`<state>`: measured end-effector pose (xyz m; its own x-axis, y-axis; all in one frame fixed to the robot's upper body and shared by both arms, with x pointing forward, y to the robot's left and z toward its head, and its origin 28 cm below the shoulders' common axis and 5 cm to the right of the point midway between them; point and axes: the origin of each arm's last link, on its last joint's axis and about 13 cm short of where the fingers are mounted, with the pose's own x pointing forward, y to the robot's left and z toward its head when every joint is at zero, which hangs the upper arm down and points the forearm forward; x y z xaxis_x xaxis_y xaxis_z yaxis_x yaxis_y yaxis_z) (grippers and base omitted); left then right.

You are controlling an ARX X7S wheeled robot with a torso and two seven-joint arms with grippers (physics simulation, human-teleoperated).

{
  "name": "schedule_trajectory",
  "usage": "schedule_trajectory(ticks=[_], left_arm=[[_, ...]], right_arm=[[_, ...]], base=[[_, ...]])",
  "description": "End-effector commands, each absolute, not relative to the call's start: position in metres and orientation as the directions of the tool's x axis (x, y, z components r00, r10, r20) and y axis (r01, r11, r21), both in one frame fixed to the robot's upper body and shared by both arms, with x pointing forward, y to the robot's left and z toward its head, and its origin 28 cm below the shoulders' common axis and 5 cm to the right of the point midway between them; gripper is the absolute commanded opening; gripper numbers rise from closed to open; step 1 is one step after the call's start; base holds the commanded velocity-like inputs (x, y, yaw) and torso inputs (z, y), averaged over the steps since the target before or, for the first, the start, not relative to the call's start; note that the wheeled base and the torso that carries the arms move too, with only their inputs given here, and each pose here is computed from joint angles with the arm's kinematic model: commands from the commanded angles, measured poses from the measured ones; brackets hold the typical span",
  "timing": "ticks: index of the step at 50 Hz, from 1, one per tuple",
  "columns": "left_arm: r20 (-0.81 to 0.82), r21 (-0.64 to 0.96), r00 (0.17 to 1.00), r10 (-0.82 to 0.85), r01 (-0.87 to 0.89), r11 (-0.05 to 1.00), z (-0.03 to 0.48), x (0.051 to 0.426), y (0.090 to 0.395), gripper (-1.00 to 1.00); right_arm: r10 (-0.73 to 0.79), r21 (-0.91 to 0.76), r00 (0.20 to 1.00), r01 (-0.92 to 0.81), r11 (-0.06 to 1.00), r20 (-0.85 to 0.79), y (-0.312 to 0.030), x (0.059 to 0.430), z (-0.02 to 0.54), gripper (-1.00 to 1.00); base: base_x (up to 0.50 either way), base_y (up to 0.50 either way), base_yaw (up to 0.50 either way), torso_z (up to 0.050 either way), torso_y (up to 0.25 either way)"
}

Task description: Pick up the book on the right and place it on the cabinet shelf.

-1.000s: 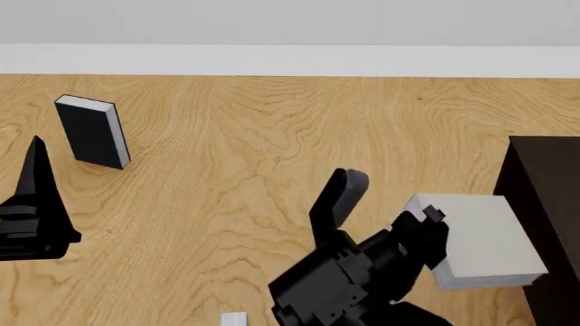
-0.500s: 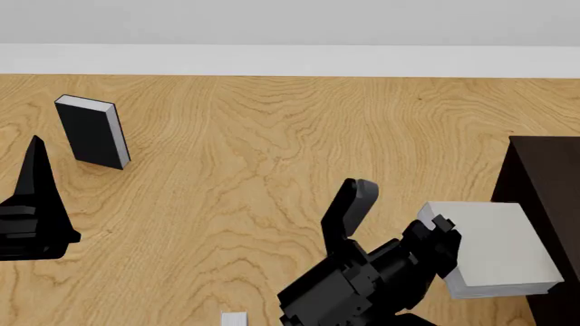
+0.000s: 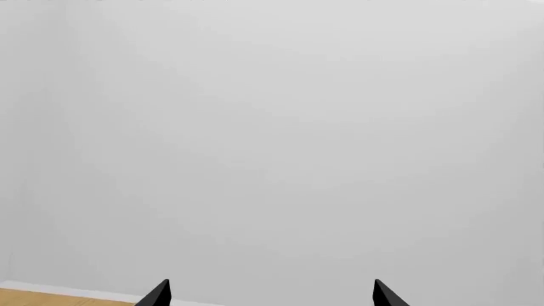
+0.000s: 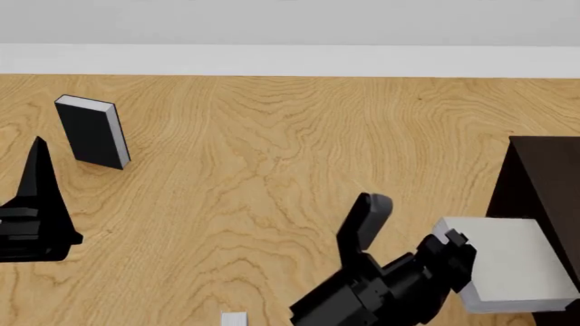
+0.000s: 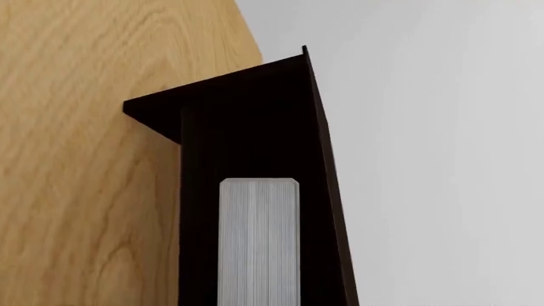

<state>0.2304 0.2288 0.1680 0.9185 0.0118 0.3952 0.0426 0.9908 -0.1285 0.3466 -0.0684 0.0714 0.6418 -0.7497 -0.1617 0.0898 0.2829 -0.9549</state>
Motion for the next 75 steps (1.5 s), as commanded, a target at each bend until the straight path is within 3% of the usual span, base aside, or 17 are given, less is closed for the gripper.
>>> schedule_trajectory(ticks=[1,75], left_arm=[[0.397,-0.128,0.918,0.01,0.044,0.991,0.169,0.23,0.229,1.0],[0.382,-0.056,0.924,-0.02,0.045,0.997,0.156,0.236,0.22,1.0]], right_arm=[[-0.751,-0.989,0.66,0.098,0.11,-0.018,-0.084,0.348,0.072,-1.0],[-0.748,-0.998,0.662,0.058,-0.002,0.04,-0.13,0.336,0.039,-1.0]], base=[[0.0,0.0,0.0,0.0,0.0],[0.0,0.0,0.0,0.0,0.001]])
